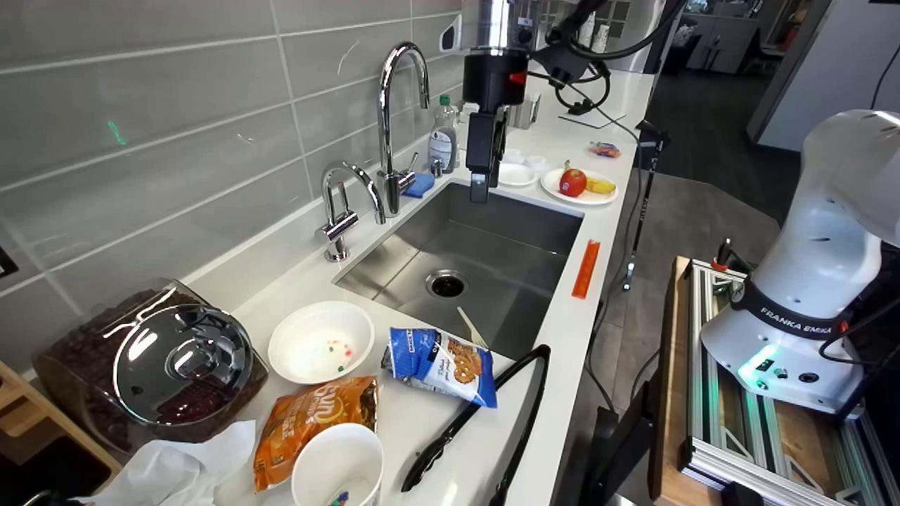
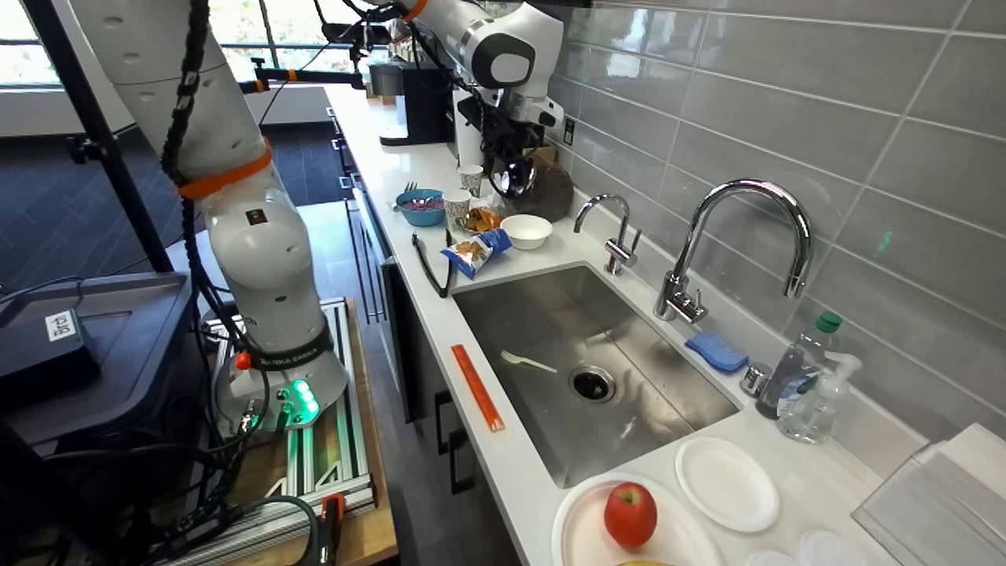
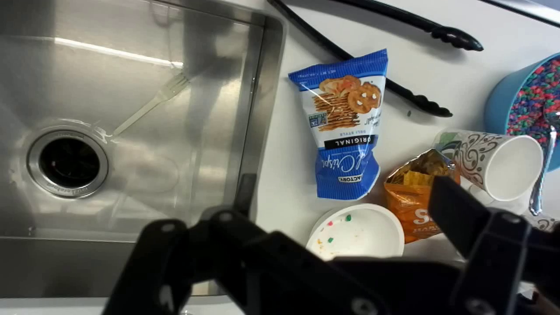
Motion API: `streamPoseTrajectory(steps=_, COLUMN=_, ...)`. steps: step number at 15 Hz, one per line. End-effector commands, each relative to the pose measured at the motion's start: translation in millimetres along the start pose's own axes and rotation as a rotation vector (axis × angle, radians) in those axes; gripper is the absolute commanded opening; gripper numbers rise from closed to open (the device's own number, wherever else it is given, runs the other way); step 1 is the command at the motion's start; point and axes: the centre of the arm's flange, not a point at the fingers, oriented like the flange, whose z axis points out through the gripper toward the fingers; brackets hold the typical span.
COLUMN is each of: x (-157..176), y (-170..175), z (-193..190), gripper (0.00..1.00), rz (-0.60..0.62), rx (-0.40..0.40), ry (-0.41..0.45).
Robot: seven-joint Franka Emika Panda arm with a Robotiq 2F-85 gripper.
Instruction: Pour the contents of the blue packet into the white bowl
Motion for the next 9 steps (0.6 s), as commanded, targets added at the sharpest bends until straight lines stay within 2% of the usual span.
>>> streamPoseTrajectory(steps=1, x=0.0, y=0.0, z=0.0, gripper=1.00, rz=0.000, rx=0.000, ry=0.000)
streamPoseTrajectory(steps=5, x=14.6, y=7.2, z=38.5, gripper=1.00, rz=-0.030, rx=0.048, ry=-0.001)
streamPoseTrajectory(steps=9, x=25.0, y=18.3, z=71.8, gripper=1.00, rz=-0.121, rx=0.068, ry=0.070)
